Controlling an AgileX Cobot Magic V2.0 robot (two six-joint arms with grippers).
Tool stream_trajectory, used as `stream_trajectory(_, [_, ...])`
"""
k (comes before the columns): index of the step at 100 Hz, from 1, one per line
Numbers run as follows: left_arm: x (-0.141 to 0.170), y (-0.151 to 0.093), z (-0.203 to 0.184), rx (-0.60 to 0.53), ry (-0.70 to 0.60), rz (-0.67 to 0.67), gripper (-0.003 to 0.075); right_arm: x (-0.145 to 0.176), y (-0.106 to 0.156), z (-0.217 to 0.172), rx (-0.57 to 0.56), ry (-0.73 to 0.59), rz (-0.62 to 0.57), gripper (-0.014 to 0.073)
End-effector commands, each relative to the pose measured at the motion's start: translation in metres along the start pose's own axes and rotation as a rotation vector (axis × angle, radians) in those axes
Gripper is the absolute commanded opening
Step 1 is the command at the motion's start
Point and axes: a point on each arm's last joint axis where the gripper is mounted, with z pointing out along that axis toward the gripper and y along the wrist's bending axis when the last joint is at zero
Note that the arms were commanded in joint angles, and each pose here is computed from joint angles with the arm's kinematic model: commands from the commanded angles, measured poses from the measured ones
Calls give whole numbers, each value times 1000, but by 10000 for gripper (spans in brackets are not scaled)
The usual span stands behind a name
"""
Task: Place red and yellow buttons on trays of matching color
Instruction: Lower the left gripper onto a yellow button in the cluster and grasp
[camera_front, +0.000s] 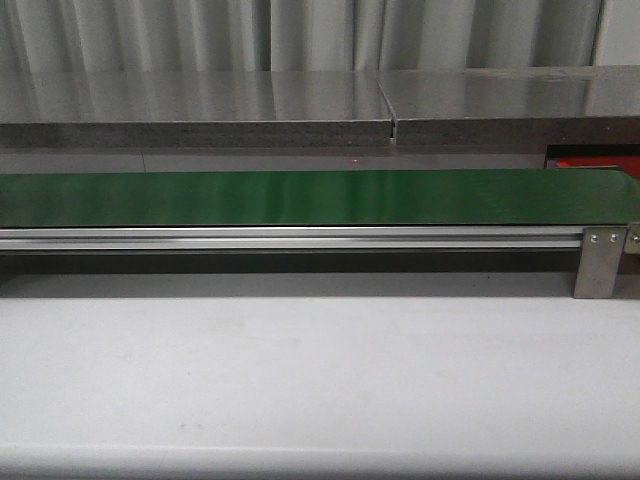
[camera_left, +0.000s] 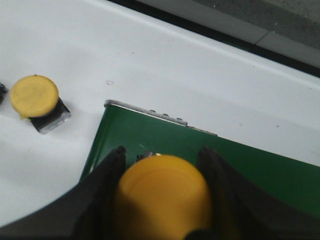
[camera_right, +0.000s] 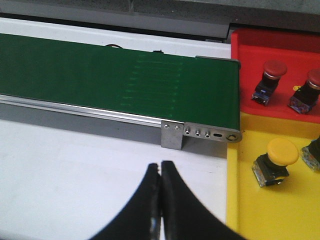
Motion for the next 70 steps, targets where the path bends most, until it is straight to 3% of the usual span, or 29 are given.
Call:
stream_trajectory(1, [-10, -11, -17, 4, -122, -10, -19, -12, -1, -4, 21, -81, -4, -66])
stream_trajectory(24, [14, -7, 2, -12, -73, -15, -19, -12, -1, -4, 21, -81, -4, -66])
stream_trajectory(48, [16, -8, 5, -14, -75, 6, 1, -12, -1, -4, 21, -81, -4, -66])
stream_trajectory(58, [17, -11, 5, -10, -74, 13, 115, -12, -1, -4, 21, -81, -4, -66])
stream_trajectory(65, [17, -14, 5, -6, -69, 24, 265, -12, -1, -4, 21, -81, -4, -66])
stream_trajectory(70, [17, -16, 6, -1, -68, 29, 412, -12, -1, -4, 21, -81, -4, -66])
